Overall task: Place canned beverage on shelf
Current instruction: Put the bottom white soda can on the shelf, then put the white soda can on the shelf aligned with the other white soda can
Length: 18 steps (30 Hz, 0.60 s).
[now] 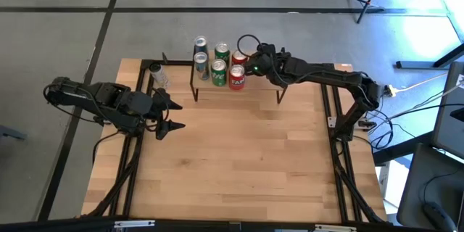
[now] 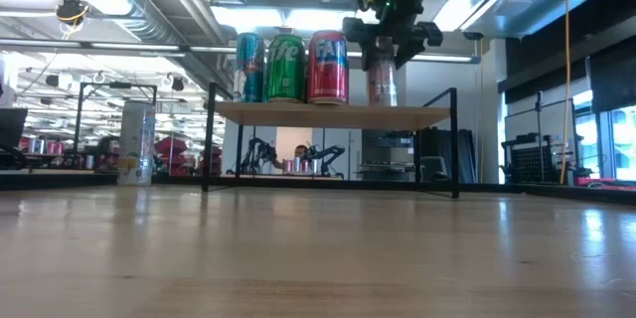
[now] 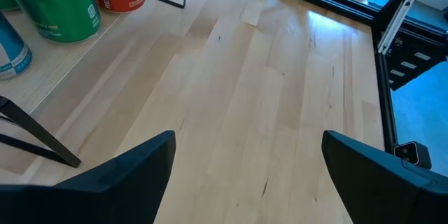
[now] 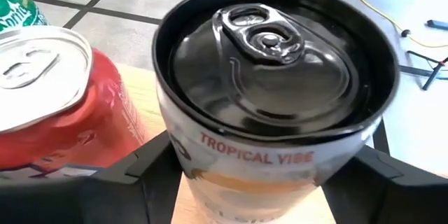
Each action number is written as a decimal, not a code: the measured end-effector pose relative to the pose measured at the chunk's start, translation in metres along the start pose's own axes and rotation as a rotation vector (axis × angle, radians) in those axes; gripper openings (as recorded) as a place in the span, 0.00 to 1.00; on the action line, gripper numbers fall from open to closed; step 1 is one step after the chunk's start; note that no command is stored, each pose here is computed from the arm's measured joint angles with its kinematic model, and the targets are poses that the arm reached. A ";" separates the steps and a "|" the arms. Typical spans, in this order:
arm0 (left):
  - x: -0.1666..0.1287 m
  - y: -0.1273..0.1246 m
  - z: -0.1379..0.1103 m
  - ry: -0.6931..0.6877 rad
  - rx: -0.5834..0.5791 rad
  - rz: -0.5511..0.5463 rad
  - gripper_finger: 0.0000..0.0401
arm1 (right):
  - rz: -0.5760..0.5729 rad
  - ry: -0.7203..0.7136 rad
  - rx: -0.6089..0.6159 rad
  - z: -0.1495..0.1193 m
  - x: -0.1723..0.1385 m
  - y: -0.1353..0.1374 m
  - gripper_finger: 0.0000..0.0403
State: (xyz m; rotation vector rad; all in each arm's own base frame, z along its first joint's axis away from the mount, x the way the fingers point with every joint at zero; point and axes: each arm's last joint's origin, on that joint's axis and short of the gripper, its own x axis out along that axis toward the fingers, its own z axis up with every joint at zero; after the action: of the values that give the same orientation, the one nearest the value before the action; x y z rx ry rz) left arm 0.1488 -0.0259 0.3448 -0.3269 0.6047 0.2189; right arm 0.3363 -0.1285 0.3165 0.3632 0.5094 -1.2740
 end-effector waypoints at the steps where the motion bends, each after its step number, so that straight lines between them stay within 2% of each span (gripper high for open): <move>1: 0.000 0.000 0.000 0.000 0.000 0.000 0.87 | -0.003 -0.002 -0.003 0.000 0.000 0.000 0.70; 9: 0.000 0.000 0.000 0.000 0.000 0.000 0.87 | -0.006 -0.013 -0.020 0.003 -0.002 -0.001 0.82; 18: 0.000 0.000 0.000 -0.001 0.000 -0.001 0.87 | 0.031 -0.050 -0.067 0.034 -0.029 -0.009 0.84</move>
State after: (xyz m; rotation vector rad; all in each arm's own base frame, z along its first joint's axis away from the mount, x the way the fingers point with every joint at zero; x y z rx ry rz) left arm 0.1489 -0.0259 0.3449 -0.3272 0.6035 0.2187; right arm 0.3269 -0.1254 0.3613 0.2819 0.5011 -1.2304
